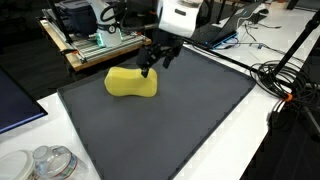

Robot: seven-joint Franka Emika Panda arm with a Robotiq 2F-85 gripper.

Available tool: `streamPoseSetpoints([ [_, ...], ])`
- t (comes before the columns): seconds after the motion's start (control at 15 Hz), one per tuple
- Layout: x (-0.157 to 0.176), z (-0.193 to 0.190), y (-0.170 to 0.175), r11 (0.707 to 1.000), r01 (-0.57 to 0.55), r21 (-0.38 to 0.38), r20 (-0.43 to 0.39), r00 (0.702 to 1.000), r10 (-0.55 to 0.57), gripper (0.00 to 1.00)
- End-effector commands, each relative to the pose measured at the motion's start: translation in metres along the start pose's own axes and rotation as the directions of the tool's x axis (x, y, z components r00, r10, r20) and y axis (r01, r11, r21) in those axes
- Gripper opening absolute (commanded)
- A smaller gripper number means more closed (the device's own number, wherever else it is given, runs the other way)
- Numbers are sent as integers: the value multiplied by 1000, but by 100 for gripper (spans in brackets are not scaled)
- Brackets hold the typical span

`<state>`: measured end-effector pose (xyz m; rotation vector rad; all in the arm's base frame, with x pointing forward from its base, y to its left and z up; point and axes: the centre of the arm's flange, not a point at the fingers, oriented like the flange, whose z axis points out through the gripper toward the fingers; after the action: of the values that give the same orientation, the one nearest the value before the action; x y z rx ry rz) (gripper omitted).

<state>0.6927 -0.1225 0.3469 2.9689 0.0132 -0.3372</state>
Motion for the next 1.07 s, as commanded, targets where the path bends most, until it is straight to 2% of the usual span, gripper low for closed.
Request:
streamPoseSetpoints([
  [0.0,10,12,59,984,69,167,-48,997,-62,100],
  [0.13,3,24,86,963,118,244,-91,991,-98,100],
  [0.27,-6,32,108,940,209,268,-158,972,-172,100],
  [0.33,-8,31,110,941,223,253,-192,965,-177,100],
  [0.4,-10,33,106,960,161,228,-129,983,-134,100],
  [0.67,-9,32,112,953,197,230,-166,973,-161,100],
  [0.8,-18,38,114,925,255,281,-86,967,-240,100],
  [1.0,-38,53,130,851,333,405,-28,935,-352,100],
])
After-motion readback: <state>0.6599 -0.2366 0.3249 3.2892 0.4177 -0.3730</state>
